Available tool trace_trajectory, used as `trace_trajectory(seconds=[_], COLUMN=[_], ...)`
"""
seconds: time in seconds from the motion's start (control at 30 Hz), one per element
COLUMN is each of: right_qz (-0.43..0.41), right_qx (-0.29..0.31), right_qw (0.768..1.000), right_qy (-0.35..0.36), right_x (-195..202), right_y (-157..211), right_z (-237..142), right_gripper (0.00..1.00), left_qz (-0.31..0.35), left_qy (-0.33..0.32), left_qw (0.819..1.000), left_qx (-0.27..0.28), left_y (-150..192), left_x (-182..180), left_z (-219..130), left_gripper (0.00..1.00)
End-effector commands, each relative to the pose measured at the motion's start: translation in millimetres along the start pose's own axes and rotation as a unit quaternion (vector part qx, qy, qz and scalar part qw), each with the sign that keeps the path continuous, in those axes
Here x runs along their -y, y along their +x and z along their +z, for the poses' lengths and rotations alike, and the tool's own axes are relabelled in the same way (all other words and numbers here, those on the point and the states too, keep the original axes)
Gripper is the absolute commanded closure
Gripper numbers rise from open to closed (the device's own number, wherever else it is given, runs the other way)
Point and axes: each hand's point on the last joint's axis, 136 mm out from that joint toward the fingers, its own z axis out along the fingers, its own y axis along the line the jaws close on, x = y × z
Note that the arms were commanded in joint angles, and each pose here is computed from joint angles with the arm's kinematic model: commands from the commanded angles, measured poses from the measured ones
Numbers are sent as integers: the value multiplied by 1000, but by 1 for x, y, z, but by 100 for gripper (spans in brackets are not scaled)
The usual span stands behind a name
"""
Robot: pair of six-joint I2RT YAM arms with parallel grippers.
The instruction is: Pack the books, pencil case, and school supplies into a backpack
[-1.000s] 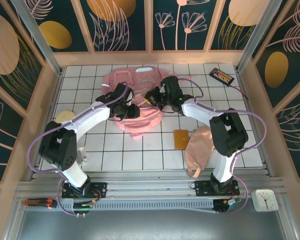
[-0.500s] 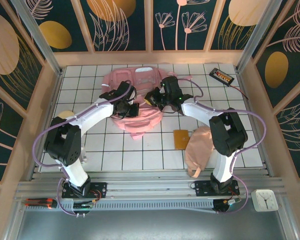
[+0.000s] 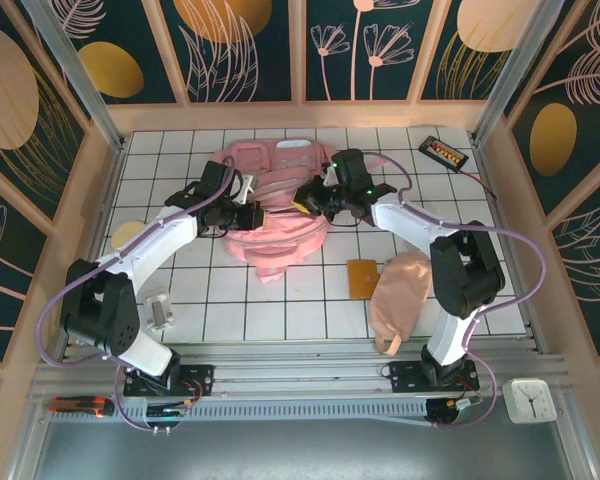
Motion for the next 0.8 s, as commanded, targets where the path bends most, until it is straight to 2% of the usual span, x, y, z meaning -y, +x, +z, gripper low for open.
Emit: trace_trajectory(seconds=[0.0,0.1,0.23,0.37,0.43,0.5,0.57,0.6,0.63,0.67,0.77], right_qz=[9,12,2,3,5,5,4,4,6,7,9], right_qx=[123,120,98,89,87,84,81,78,75,71,58], right_qw=[991,992,995,996,996,996,997,997,997,997,998], right_qy=[49,35,8,-4,-5,-5,-5,-6,-7,-8,-11], right_x=[27,27,12,7,8,7,5,4,3,1,-4], right_y=[-80,-92,-86,-82,-82,-81,-78,-75,-72,-68,-55], right_z=[-92,-97,-81,-69,-67,-67,-67,-67,-65,-63,-53], right_gripper=[100,100,100,100,100,100,100,100,100,100,100], left_qz=[-75,-76,-96,-96,-94,-97,-108,-109,-102,-93,-87], left_qy=[-238,-193,-86,-121,-118,-94,-40,-20,-5,6,49], left_qw=[968,978,992,988,988,991,993,994,995,996,995], left_qx=[-11,-5,4,-5,-15,-14,-4,1,7,9,11], left_y=[8,0,-3,11,19,21,17,14,10,7,-1], left_x=[-132,-117,-81,-93,-93,-86,-66,-56,-42,-28,15], left_z=[-27,-21,-13,-17,-15,-13,-10,-9,-8,-6,1], left_gripper=[100,100,100,100,100,100,100,95,69,52,44])
